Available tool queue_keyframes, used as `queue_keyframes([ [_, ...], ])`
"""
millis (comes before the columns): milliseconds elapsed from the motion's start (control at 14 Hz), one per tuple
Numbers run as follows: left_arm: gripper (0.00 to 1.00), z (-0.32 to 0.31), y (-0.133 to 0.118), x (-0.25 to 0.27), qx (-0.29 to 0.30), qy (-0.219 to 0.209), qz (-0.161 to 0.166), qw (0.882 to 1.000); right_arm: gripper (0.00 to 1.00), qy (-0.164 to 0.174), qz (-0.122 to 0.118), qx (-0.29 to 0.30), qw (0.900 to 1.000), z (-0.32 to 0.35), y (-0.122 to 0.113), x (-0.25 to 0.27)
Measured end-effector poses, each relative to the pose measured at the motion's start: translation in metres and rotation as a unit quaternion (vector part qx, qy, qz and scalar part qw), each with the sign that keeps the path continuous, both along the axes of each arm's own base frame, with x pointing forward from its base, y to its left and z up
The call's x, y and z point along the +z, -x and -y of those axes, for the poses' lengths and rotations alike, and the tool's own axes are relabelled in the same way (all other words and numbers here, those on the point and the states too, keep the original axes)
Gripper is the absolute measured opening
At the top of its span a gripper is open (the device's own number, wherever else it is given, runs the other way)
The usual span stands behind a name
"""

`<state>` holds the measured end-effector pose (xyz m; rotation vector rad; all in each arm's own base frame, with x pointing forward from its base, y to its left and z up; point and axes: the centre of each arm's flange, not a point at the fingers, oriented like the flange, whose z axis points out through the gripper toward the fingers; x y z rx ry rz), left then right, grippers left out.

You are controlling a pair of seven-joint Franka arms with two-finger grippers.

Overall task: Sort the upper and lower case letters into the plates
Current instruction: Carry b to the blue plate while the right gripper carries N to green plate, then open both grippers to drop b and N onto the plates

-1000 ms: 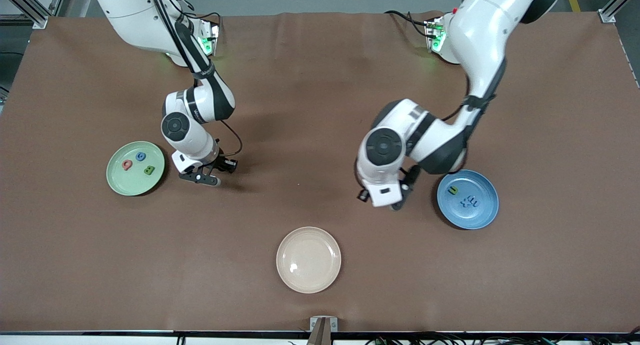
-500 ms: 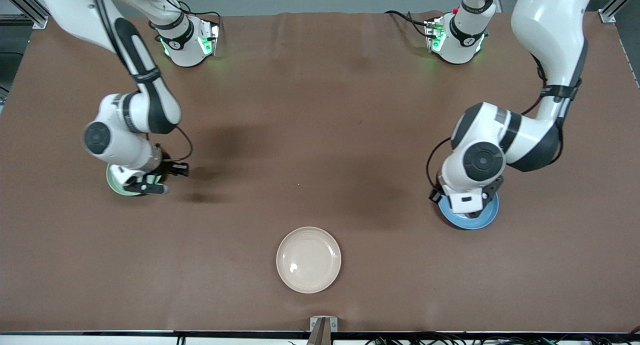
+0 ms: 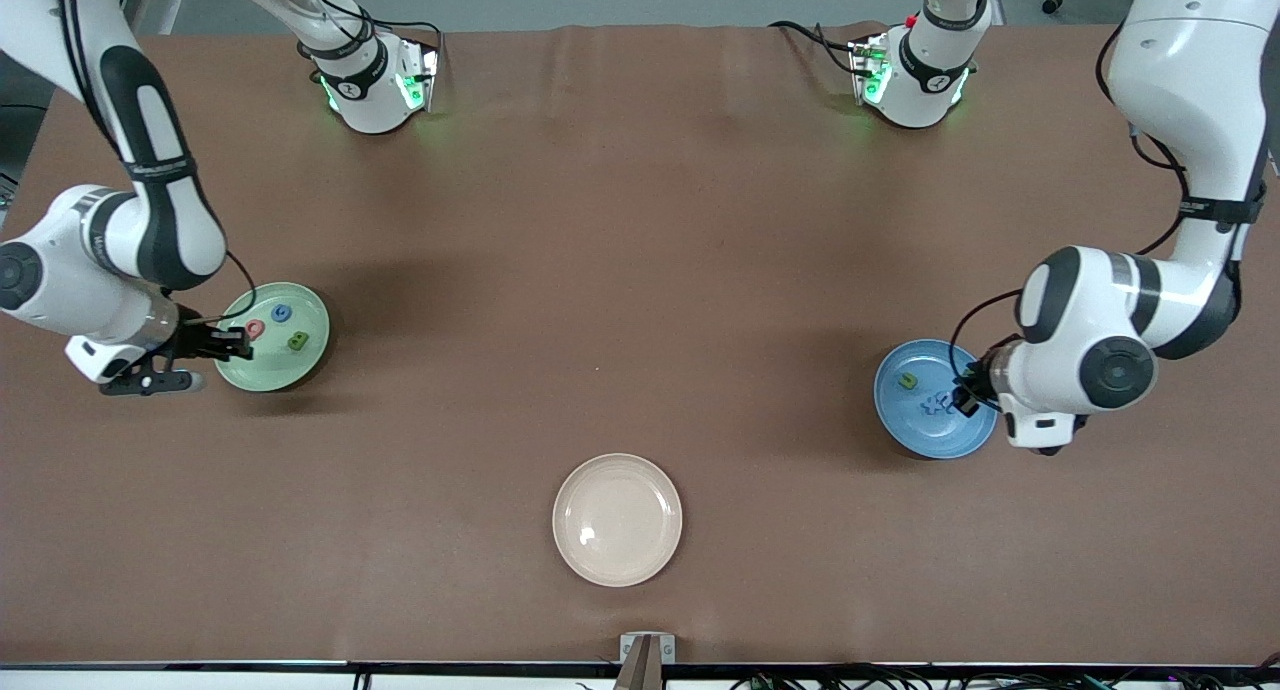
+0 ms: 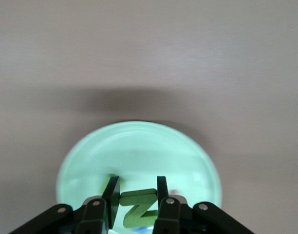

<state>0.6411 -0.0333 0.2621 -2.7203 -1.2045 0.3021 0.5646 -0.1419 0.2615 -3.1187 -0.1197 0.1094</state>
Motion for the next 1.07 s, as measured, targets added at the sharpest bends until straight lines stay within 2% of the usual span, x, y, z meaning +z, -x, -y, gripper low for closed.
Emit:
queue_keyframes([
  [143, 0.28, -0.021, 0.006, -0.018, -0.002, 0.009, -0.008, 1.000, 0.35, 0.002, -0.007, 0.003, 1.000, 0.013, -0.004, -0.015],
  [214, 0.33, -0.022, 0.008, -0.025, -0.004, 0.012, -0.012, 1.000, 0.35, 0.002, -0.009, 0.005, 1.000, 0.012, -0.007, -0.023],
  [500, 0.73, -0.004, 0.003, -0.013, -0.018, 0.018, 0.003, 1.000, 0.35, 0.001, -0.018, 0.013, 1.000, 0.002, -0.011, -0.041],
  [714, 1.00, 0.019, -0.012, 0.041, -0.033, 0.022, 0.034, 0.999, 0.35, -0.002, -0.027, 0.014, 1.000, 0.000, -0.009, -0.052],
  [1071, 1.00, 0.028, -0.032, 0.161, -0.055, 0.017, 0.075, 0.996, 0.35, -0.010, -0.036, 0.013, 0.999, -0.012, -0.005, -0.070],
])
